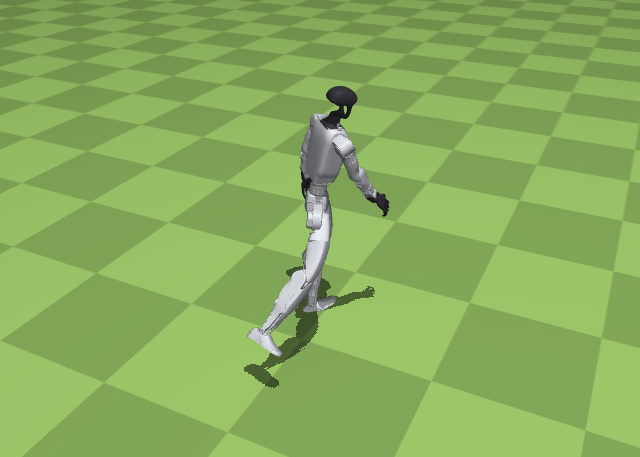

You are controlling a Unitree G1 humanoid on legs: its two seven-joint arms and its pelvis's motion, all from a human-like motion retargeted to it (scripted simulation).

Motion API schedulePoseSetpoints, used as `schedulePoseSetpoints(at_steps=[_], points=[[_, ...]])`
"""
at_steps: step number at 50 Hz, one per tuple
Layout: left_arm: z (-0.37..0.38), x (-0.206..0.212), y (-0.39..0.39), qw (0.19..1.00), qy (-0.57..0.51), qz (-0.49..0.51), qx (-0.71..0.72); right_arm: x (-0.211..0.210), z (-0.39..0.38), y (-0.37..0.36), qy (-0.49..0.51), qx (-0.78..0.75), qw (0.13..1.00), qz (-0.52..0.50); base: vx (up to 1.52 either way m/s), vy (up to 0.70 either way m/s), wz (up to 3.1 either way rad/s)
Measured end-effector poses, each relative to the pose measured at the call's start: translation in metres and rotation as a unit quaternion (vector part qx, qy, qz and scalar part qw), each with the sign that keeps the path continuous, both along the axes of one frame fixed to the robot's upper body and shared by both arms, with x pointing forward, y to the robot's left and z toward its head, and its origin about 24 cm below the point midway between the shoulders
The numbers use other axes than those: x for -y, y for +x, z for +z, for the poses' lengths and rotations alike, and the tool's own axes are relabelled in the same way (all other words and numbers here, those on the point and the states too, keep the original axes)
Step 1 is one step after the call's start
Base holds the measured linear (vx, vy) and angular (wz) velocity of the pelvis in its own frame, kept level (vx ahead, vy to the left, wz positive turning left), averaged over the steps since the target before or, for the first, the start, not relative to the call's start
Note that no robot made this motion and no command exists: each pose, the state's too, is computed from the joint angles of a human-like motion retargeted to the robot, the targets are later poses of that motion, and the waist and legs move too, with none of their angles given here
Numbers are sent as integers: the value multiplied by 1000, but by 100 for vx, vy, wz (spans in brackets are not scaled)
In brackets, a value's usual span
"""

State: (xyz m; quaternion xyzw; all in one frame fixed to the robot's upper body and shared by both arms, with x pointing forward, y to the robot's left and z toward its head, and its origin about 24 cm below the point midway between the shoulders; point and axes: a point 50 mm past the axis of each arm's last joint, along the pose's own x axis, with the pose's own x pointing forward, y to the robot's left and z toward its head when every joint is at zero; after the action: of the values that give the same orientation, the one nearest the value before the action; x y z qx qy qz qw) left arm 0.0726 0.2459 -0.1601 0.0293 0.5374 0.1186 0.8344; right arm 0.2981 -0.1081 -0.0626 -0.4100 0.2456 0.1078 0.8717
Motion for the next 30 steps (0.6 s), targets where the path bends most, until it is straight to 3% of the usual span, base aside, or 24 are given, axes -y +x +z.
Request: schedulePoseSetpoints(at_steps=[4, 12, 15, 30], points=[[16, -36, 10, 993, 85, 56, 55, -10, 3, -1, -5, 41, 999, 6, 11, 22, -131], [35, -68, 21, 979, 136, 116, 100, -30, 4, -6, -8, 58, 998, 33, 1, 9, -14], [32, -56, 39, 989, 94, 68, 91, -29, 6, -1, -11, 33, 998, 46, -14, -14, 162], [20, -18, 54, 994, 46, 41, 88, -1, -29, -34, 17, -59, 998, 0, -13, -43, 16]])
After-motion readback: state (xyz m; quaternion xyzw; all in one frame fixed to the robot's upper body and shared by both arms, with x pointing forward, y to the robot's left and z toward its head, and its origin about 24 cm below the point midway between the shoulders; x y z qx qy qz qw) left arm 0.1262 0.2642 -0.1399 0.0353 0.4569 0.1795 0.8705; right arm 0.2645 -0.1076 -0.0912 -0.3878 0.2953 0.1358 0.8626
